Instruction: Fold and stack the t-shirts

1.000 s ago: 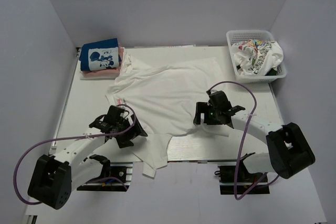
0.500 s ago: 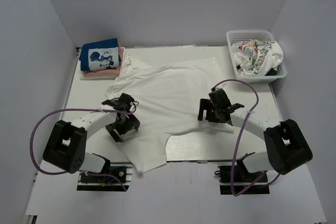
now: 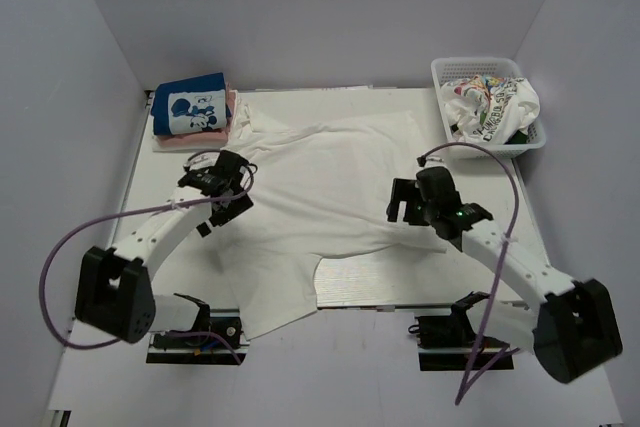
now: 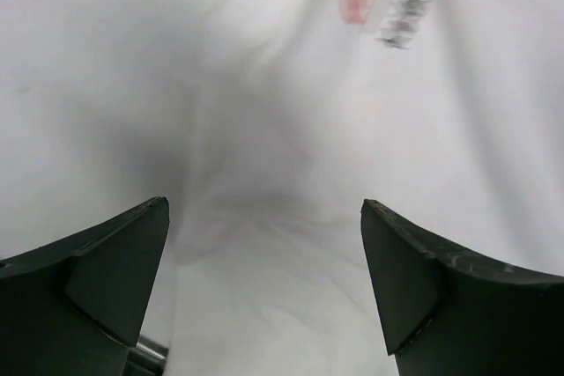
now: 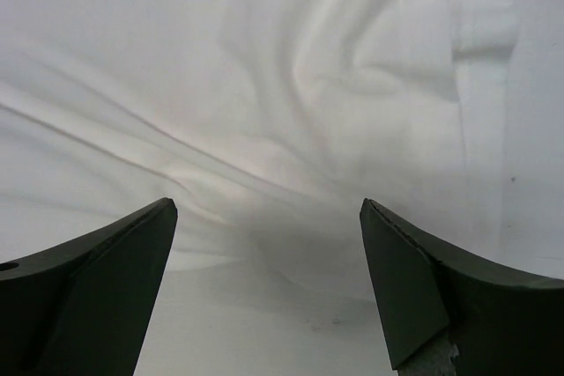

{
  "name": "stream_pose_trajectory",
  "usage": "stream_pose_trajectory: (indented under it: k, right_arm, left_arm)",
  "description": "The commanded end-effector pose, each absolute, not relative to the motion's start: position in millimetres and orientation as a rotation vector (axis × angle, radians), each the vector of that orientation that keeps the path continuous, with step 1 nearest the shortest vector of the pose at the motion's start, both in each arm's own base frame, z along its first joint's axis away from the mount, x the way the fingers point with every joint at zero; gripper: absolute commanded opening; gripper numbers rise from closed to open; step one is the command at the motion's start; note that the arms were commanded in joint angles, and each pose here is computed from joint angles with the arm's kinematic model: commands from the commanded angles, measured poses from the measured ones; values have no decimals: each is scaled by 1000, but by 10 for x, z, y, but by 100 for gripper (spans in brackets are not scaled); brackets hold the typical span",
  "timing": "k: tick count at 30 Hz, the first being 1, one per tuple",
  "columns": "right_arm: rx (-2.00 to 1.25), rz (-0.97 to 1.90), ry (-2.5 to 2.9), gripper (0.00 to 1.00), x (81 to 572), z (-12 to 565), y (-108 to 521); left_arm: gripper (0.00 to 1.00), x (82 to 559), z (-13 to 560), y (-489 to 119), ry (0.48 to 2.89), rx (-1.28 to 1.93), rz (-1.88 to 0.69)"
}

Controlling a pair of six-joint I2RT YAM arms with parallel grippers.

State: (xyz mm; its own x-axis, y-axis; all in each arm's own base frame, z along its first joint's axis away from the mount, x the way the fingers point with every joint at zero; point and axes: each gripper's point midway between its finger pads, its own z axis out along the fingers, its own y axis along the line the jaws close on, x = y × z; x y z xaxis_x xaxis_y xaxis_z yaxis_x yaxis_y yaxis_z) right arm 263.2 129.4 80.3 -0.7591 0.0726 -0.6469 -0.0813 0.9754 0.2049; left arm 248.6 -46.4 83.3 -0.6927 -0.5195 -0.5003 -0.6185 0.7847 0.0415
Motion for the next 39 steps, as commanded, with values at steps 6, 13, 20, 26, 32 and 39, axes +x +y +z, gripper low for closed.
stream_pose_trajectory:
  k: [6, 13, 20, 26, 32, 39]
  right_arm:
    - [289, 45, 2479, 90, 2475, 763, 770]
    - [395, -47, 2570, 90, 2405, 466, 534]
    - [196, 70, 2439, 90, 2953, 681, 762]
    - [133, 43, 2422, 90, 3319, 652, 830]
    - [145, 43, 2409, 90, 3764, 671, 885]
    - [186, 93, 2427, 90, 4242, 597, 885]
  left_arm:
    - [100, 3038, 1318, -1362, 2374, -344, -400]
    - [100, 2924, 602, -1493, 2555, -295, -420]
    - [100, 2636, 60, -1217, 2703, -339, -210]
    - [100, 2492, -107, -1141, 2745, -357, -166]
    - [100, 2400, -163, -1082, 2792, -363, -140]
    - [100, 2515, -83, -1046, 2768, -370, -90]
